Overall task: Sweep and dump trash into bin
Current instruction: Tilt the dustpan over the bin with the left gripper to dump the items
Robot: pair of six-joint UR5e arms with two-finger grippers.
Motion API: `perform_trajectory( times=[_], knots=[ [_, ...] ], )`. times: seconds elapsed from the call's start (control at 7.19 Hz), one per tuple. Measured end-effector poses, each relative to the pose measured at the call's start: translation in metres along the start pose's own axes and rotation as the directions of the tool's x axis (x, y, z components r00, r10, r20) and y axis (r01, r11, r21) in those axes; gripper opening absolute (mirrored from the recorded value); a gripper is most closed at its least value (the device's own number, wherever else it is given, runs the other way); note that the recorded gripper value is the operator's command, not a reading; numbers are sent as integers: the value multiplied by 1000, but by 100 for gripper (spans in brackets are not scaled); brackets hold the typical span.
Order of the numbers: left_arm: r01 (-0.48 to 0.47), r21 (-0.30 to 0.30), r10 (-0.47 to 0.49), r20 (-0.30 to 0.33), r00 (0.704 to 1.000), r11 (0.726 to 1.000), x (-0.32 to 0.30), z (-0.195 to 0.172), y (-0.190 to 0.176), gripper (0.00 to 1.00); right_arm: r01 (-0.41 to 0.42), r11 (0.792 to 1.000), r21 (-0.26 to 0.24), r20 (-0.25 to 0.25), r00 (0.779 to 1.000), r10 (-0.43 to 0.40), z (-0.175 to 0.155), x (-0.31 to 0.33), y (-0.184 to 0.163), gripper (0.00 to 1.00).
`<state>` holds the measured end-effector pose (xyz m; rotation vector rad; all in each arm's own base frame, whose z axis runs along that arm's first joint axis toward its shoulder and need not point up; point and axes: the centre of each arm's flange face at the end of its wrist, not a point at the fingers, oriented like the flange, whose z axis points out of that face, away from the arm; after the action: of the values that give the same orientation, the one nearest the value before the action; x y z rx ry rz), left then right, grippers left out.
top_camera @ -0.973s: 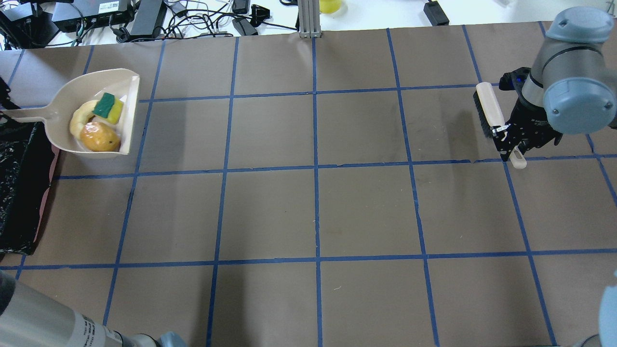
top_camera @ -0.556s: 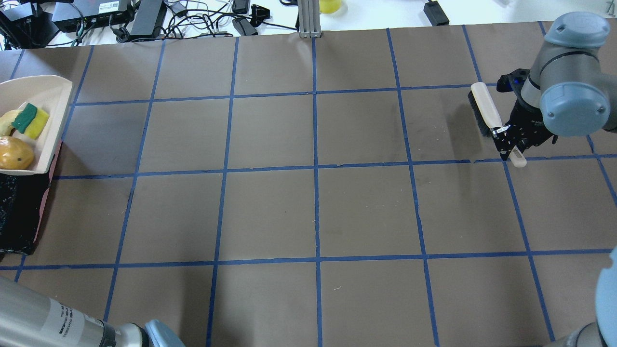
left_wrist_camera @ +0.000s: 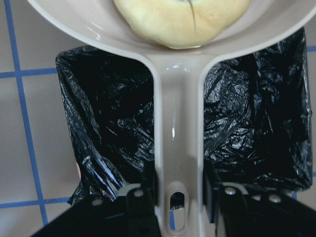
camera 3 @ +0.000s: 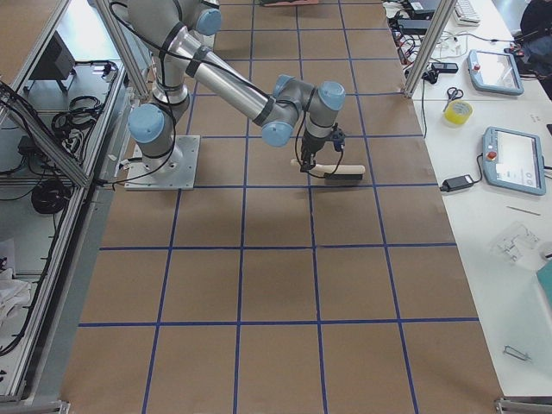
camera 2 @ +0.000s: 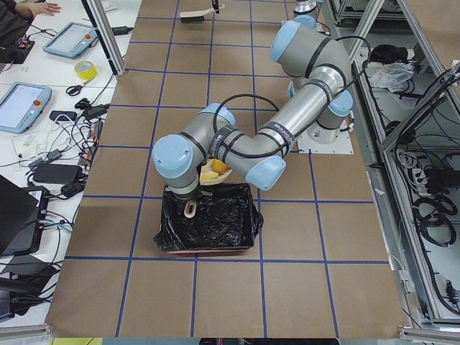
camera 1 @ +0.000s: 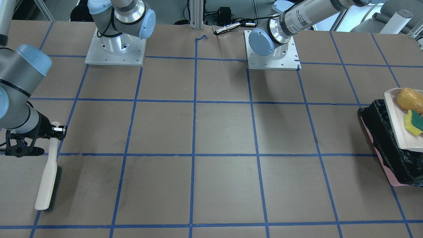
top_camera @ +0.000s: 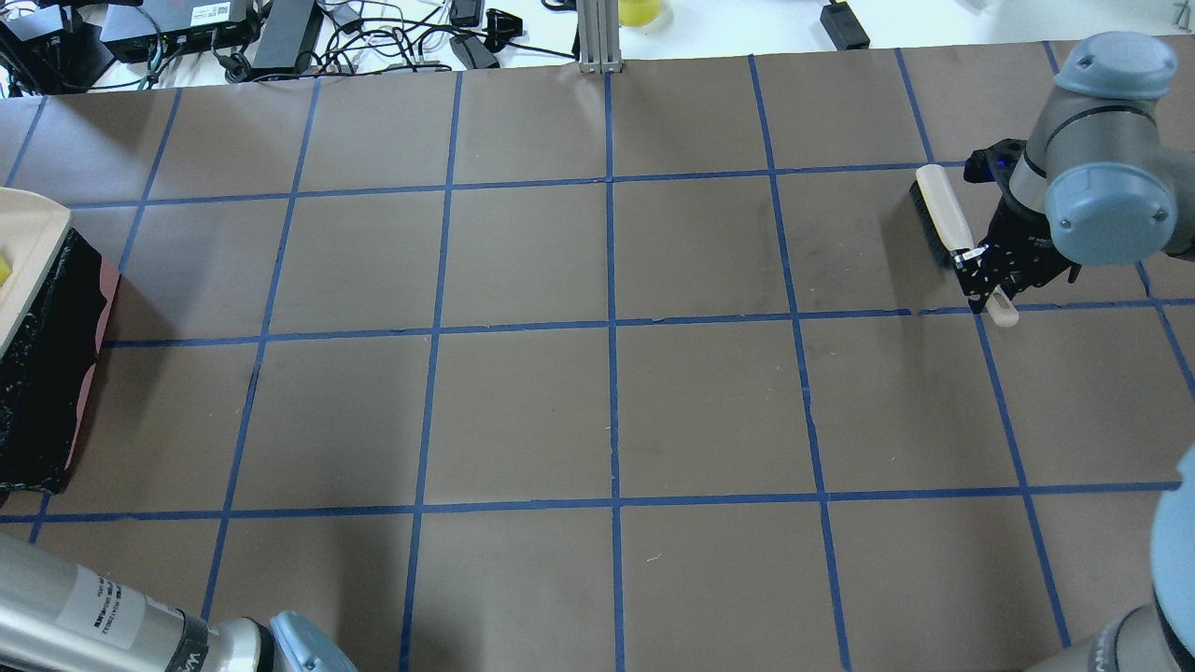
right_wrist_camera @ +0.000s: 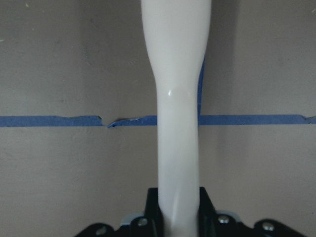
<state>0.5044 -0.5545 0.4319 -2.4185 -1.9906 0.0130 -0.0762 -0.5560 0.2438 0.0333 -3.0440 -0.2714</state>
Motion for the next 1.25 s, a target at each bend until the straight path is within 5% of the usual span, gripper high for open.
perform_trajectory(
  times=[0.7,0.97,1.25],
  knots=[
    [-102,-97,100,-21,995,990,8,22,64,0,5,1000,6,9,1000,-5,-5,8,7,0],
    [-126,-153,116,-74,991,980,1,21,64,0,31,1000,6,11,999,-31,-4,7,8,0],
    [-197,-194,175,-126,976,961,-21,12,44,0,38,999,3,17,999,-38,0,7,7,11]
  ],
)
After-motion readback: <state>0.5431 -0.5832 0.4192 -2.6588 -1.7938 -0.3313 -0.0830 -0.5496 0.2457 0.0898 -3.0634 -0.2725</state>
